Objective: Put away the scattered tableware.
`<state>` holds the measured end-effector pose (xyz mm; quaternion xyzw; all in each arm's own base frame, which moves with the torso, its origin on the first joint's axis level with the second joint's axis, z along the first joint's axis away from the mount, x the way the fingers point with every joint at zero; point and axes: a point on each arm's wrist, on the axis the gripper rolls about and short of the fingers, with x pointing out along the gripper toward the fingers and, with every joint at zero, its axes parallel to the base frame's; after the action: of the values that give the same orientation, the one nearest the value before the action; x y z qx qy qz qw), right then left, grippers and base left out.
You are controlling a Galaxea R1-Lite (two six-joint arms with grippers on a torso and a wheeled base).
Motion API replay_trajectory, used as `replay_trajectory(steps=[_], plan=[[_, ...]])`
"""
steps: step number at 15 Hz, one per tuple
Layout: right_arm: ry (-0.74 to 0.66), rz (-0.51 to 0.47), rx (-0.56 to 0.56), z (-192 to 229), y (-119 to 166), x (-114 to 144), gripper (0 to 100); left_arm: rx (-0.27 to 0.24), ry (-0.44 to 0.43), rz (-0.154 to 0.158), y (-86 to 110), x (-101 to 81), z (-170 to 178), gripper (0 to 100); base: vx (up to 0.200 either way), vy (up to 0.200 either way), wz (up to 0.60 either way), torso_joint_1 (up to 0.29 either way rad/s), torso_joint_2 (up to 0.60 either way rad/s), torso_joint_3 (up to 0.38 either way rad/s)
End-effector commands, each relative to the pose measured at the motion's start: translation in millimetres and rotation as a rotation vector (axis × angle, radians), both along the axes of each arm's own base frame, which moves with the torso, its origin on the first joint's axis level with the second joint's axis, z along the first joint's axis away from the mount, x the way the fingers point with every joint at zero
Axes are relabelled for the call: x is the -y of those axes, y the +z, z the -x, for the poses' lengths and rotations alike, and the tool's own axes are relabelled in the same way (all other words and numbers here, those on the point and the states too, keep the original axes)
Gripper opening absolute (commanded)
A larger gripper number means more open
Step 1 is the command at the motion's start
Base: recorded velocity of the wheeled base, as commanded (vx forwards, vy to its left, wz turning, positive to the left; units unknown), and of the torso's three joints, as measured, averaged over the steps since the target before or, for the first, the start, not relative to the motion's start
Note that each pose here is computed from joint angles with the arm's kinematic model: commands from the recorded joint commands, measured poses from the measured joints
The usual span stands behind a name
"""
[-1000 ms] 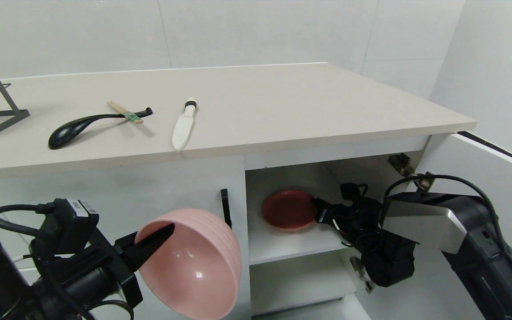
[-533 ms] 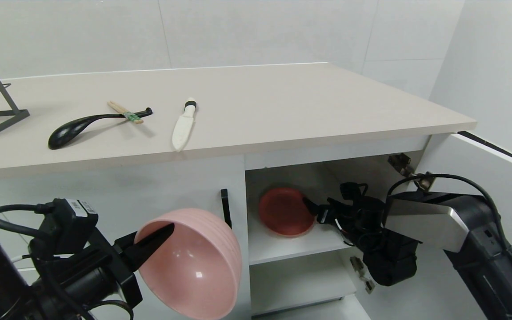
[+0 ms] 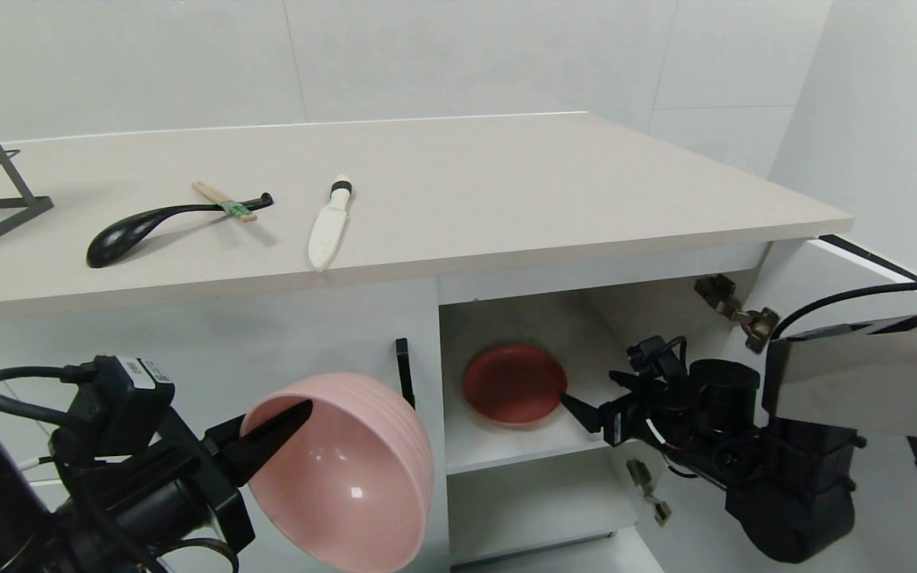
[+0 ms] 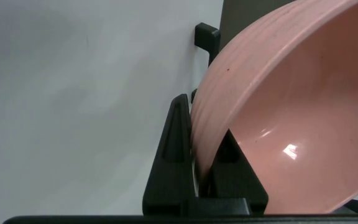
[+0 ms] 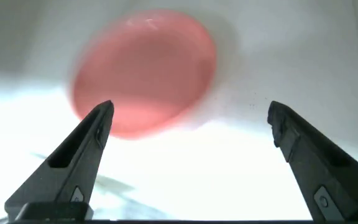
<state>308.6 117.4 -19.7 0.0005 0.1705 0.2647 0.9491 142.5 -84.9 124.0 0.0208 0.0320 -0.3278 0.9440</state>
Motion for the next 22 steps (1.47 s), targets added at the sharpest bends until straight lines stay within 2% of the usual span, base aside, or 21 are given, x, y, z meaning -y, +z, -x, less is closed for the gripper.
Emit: replay_trajectory(steps=[1, 3, 4, 5, 6, 7, 9, 12, 13, 14, 15, 18, 22], plan=[[0.085, -0.003, 0.047, 50, 50, -6, 100, 0.006, -0.014, 0.002, 1.0, 1.6, 2, 0, 0.000, 0.000, 0.00, 0.000, 0.00, 0.000], [0.101, 0.004, 0.033, 76, 62, 2, 100, 0.036, -0.040, 0.013, 5.4, 3.6, 6, 0, 0.000, 0.000, 0.00, 0.000, 0.00, 0.000], [0.100, 0.006, 0.027, 94, 71, 11, 100, 0.071, -0.048, 0.031, 11.3, 5.6, 5, 0, 0.000, 0.000, 0.00, 0.000, 0.00, 0.000], [0.101, 0.006, 0.028, 95, 71, 11, 100, 0.073, -0.049, 0.032, 11.7, 6.0, 5, 0, 0.000, 0.000, 0.00, 0.000, 0.00, 0.000], [0.109, 0.018, 0.035, 112, 79, 18, 100, 0.096, -0.098, 0.051, 18.0, 20.0, -1, 0, 0.000, 0.000, 0.00, 0.000, 0.00, 0.000], [0.113, 0.027, 0.043, 114, 80, 19, 100, 0.094, -0.114, 0.047, 17.5, 24.0, -2, 0, 0.000, 0.000, 0.00, 0.000, 0.00, 0.000], [0.133, 0.080, 0.085, 120, 83, 22, 100, 0.097, -0.206, 0.033, 16.3, 48.2, -4, 0, 0.000, 0.000, 0.00, 0.000, 0.00, 0.000], [0.149, 0.054, 0.163, 130, 101, 23, 100, 0.109, -0.263, -0.022, 8.8, 77.7, -10, 0, 0.000, 0.000, 0.00, 0.000, 0.00, 0.000], [0.146, 0.047, 0.179, 131, 104, 24, 100, 0.107, -0.251, -0.038, 5.4, 86.6, -12, 0, 0.000, 0.000, 0.00, 0.000, 0.00, 0.000], [0.139, 0.042, 0.198, 133, 108, 26, 100, 0.097, -0.226, -0.054, -0.5, 103.1, -14, 0, 0.000, 0.000, 0.00, 0.000, 0.00, 0.000], [0.131, 0.037, 0.212, 133, 111, 28, 100, 0.097, -0.214, -0.055, -2.4, 115.7, -15, 0, 0.000, 0.000, 0.00, 0.000, 0.00, 0.000], [0.089, 0.038, 0.221, 130, 113, 35, 100, 0.106, -0.214, -0.051, -4.4, 137.4, -18, 0, 0.000, 0.000, 0.00, 0.000, 0.00, 0.000], [-0.010, 0.052, 0.218, 123, 113, 53, 100, 0.119, -0.039, -0.045, -8.7, 163.2, -40, 0, 0.000, 0.000, 0.00, 0.000, 0.00, 0.000]])
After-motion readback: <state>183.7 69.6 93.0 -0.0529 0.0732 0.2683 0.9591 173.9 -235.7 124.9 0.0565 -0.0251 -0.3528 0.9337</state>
